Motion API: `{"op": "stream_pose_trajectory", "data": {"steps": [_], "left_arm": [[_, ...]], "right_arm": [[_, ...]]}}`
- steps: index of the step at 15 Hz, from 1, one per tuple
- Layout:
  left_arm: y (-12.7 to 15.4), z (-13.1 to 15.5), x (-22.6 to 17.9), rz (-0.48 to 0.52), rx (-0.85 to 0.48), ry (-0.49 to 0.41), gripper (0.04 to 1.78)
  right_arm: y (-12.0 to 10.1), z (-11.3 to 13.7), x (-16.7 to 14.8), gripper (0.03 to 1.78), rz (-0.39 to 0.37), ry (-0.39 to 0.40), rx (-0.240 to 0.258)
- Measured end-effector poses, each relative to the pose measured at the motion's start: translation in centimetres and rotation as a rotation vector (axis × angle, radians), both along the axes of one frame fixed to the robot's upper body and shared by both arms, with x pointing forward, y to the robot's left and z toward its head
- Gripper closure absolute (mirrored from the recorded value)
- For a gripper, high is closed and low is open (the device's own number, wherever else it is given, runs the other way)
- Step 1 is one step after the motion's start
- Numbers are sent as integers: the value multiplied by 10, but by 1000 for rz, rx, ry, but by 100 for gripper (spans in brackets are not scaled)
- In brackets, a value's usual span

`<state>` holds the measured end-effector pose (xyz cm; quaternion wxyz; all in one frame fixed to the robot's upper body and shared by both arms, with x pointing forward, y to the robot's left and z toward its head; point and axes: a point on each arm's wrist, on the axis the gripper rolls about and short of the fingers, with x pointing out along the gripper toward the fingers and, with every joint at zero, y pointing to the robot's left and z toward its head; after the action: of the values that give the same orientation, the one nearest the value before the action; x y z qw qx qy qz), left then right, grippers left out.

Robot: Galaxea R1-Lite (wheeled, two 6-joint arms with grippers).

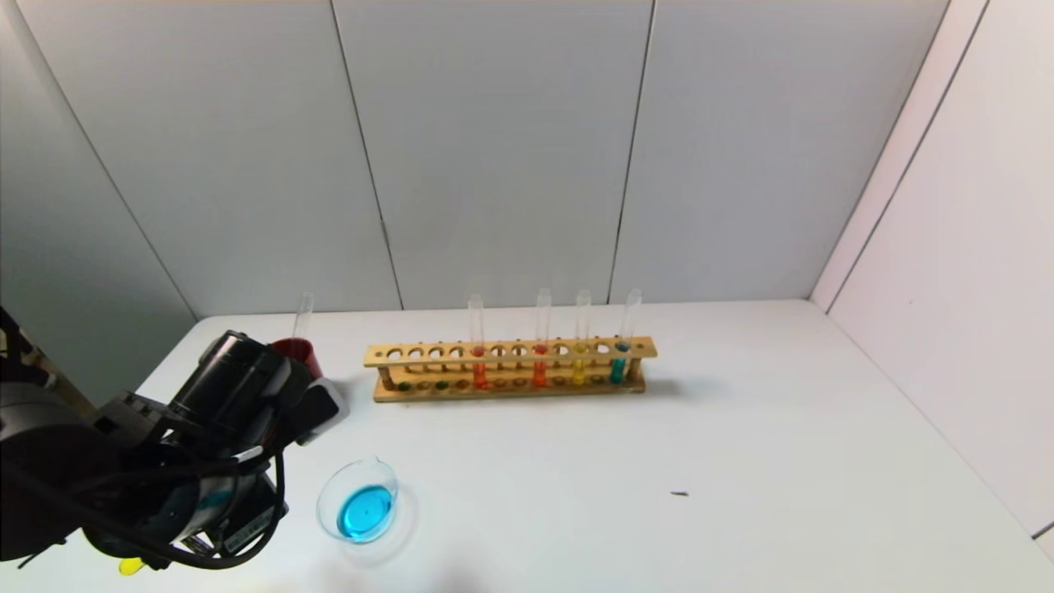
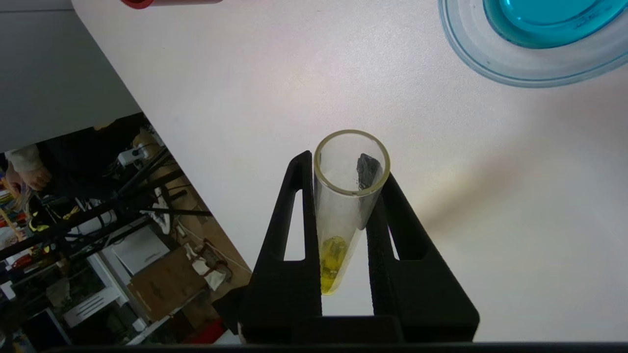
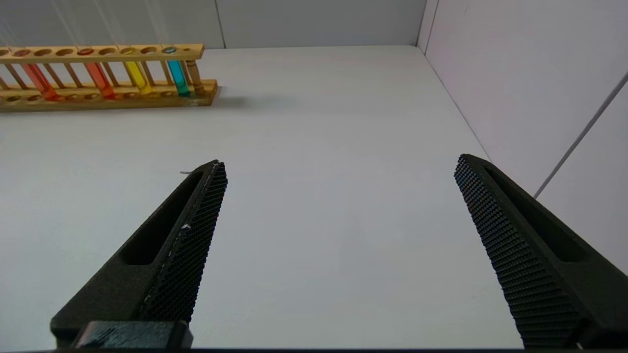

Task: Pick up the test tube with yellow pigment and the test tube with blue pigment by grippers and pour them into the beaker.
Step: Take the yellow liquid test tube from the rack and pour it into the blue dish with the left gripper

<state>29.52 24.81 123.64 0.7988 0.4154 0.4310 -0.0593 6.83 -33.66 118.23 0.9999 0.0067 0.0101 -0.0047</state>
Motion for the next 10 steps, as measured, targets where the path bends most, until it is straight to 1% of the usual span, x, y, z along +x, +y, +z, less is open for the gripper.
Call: {"op": "stream_pose_trajectory", "data": {"steps": [5,10], "left_arm": [[-17,-22,14,-56,58,82,150],[-29,-36,16,-119,124,149,150]], "right_arm": [[0,0,0,11,0,0,0],[0,0,0,11,0,0,0]]}}
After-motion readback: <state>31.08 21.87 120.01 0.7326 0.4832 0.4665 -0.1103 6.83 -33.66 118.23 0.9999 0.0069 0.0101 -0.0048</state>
